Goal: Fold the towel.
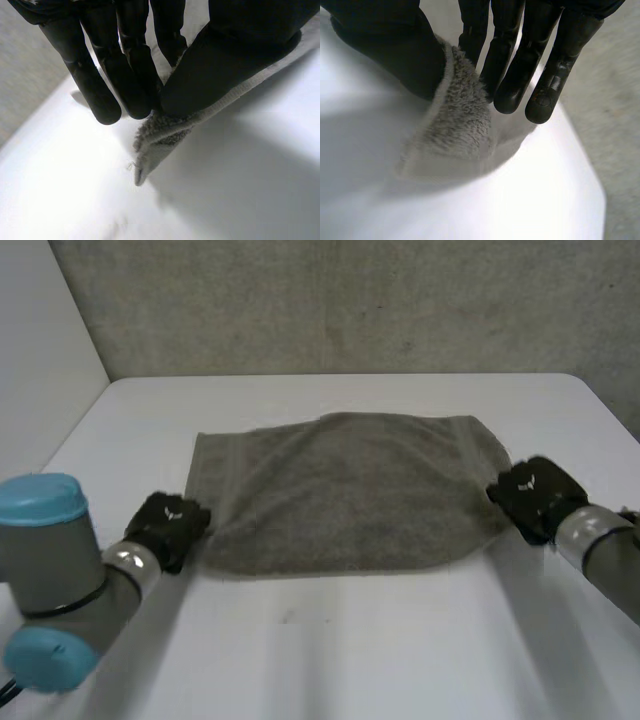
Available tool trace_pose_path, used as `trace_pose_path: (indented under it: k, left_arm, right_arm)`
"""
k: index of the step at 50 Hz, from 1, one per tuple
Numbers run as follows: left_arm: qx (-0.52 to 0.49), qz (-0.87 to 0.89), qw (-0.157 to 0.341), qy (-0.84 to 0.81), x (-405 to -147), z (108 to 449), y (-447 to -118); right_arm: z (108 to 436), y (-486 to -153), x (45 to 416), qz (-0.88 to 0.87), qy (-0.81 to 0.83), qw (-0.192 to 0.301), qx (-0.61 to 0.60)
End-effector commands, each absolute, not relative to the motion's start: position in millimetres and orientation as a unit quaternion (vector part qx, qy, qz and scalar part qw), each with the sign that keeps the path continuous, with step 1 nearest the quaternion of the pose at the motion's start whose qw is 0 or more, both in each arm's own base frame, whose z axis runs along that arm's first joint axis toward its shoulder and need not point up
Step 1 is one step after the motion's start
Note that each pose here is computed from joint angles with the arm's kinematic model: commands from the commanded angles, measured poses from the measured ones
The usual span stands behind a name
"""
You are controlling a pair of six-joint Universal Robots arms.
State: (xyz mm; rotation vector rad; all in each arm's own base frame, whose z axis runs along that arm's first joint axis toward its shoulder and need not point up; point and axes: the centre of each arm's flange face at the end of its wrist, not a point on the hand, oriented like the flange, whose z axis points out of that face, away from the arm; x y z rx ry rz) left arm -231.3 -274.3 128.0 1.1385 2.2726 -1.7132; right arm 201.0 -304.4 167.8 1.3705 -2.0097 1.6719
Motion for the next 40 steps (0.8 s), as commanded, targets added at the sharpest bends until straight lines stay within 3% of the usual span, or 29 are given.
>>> trace_pose_path:
  k: [1, 7, 14, 19, 25, 33, 35, 38, 40]
  left_arm:
    - [0.427, -0.449, 0.055, 0.783, -200.9, 164.2, -206.7]
    - [0.433, -0.428, 0.054, 0.792, -186.2, 197.8, -171.4]
    - [0.451, -0.469, 0.059, 0.757, -187.9, 221.0, -166.3]
    - [0.442, -0.493, 0.069, 0.746, -191.0, 219.4, -187.2]
    - [0.443, -0.468, 0.078, 0.760, -197.4, 188.5, -227.3]
    - [0.441, -0.453, 0.089, 0.770, -206.4, 166.5, -272.9]
    - [0.440, -0.467, 0.091, 0.761, -215.3, 164.0, -297.6]
    - [0.436, -0.483, 0.093, 0.753, -221.1, 167.5, -312.4]
    - [0.425, -0.539, 0.104, 0.719, -237.3, 190.5, -344.7]
  right_arm:
    - [184.2, -241.8, 168.2, 0.415, -0.722, 0.100, 0.544]
    - [206.1, -210.0, 136.2, 0.332, -0.738, 0.108, 0.577]
    - [226.0, -217.3, 133.0, 0.375, -0.716, 0.124, 0.576]
    - [226.0, -239.0, 136.0, 0.431, -0.707, 0.123, 0.547]
    - [209.2, -269.1, 152.5, 0.463, -0.685, 0.127, 0.547]
    - [180.7, -312.0, 175.5, 0.480, -0.663, 0.177, 0.547]
    - [173.9, -332.5, 186.1, 0.488, -0.652, 0.185, 0.549]
    - [178.4, -345.5, 193.3, 0.505, -0.642, 0.188, 0.545]
    - [206.7, -372.4, 206.7, 0.560, -0.605, 0.216, 0.523]
